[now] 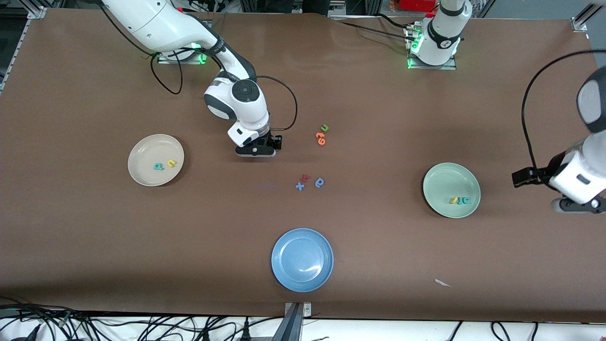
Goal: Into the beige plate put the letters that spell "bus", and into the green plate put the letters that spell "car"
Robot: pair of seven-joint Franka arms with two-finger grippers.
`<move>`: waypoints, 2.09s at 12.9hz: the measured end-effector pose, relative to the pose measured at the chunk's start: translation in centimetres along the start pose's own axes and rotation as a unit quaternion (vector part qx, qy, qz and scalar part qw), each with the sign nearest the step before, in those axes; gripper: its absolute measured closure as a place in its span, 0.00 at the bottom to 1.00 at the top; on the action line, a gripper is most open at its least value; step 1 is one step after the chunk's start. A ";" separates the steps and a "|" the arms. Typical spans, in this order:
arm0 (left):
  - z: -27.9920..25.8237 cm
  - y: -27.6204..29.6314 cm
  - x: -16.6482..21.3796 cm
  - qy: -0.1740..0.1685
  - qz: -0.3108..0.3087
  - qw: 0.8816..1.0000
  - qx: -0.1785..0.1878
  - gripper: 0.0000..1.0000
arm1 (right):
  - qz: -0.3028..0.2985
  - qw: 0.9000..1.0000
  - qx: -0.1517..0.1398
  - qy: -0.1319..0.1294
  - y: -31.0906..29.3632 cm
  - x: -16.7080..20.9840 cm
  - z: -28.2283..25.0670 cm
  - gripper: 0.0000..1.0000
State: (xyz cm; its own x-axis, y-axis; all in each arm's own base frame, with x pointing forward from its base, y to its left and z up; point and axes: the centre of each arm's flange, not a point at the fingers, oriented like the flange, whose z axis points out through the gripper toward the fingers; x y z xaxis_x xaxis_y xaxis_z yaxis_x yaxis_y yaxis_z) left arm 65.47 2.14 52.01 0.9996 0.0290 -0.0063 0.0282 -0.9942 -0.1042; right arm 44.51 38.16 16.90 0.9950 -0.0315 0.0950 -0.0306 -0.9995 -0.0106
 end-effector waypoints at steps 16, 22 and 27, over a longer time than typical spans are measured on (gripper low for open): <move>-4.2 -1.1 -5.5 0.019 -0.033 0.999 -0.038 0.00 | 0.001 1.000 -0.005 0.004 -0.5 -1.2 -0.6 0.99; -4.2 -0.7 -5.4 0.019 -0.030 0.999 -0.039 0.00 | 0.007 1.000 -0.007 0.000 -0.6 -2.4 -0.7 0.56; -4.1 -0.7 -5.4 0.019 -0.029 0.999 -0.039 0.00 | -0.020 1.000 -0.022 -0.007 -0.1 -6.6 -1.5 0.01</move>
State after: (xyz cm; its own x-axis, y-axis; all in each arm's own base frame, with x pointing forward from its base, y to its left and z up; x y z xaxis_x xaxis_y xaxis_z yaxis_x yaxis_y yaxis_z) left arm 60.09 2.21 56.24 0.9957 0.0850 0.0354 0.0860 -0.9960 -0.0262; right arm 37.76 38.48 17.77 0.9967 0.0085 0.0807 0.0056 -0.9993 0.0359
